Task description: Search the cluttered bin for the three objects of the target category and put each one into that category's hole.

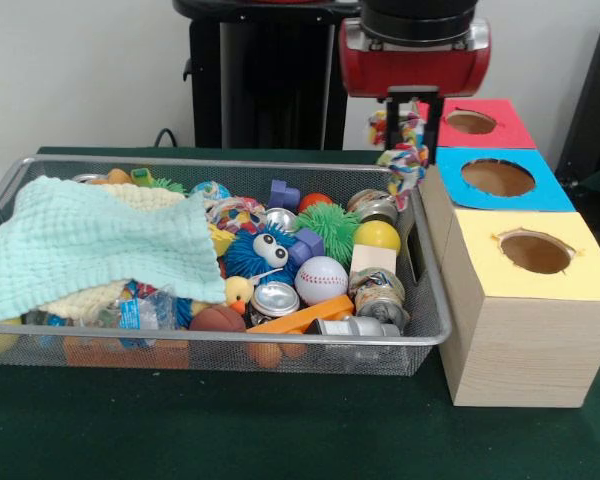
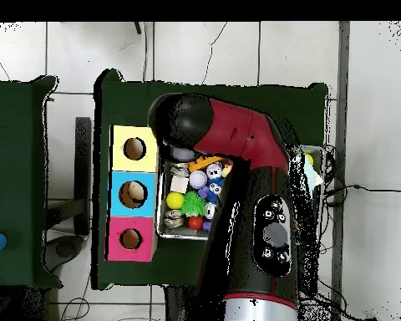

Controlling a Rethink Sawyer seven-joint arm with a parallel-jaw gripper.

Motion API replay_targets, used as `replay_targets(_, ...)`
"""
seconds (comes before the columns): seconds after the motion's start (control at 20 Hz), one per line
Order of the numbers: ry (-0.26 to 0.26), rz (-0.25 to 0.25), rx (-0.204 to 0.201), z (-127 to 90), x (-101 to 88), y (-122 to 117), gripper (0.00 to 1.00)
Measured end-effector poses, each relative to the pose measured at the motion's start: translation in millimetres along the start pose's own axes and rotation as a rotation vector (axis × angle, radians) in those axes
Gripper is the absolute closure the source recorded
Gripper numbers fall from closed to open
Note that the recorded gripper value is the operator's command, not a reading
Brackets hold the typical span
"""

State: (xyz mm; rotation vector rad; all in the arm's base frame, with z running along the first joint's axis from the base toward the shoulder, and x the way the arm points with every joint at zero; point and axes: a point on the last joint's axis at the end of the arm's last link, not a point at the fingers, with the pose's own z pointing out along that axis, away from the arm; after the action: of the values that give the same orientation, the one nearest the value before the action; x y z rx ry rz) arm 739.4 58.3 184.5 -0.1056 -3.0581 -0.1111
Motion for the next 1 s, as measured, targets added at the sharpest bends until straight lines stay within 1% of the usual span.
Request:
replay_targets(0.1, -0.002, -0.005, -0.006, -1.6, 0.2, 7.6, 1.00)
replay_targets(0.3, -0.007, -0.022, -0.023, -5.4, 2.1, 33.3, 1.00)
replay_targets(0.35, -0.007, -0.027, -0.032, -5.7, 3.2, 44.8, 1.00)
replay_targets(0.45, -0.007, -0.029, -0.037, -5.9, 3.9, 51.0, 1.00)
replay_targets(0.5, -0.007, -0.030, -0.044, -6.2, 4.6, 58.8, 1.00)
replay_targets(0.75, -0.002, -0.024, -0.059, -4.5, 6.9, 76.3, 1.00)
replay_targets(1.0, 0.011, 0.004, -0.062, 3.5, 6.2, 83.7, 1.00)
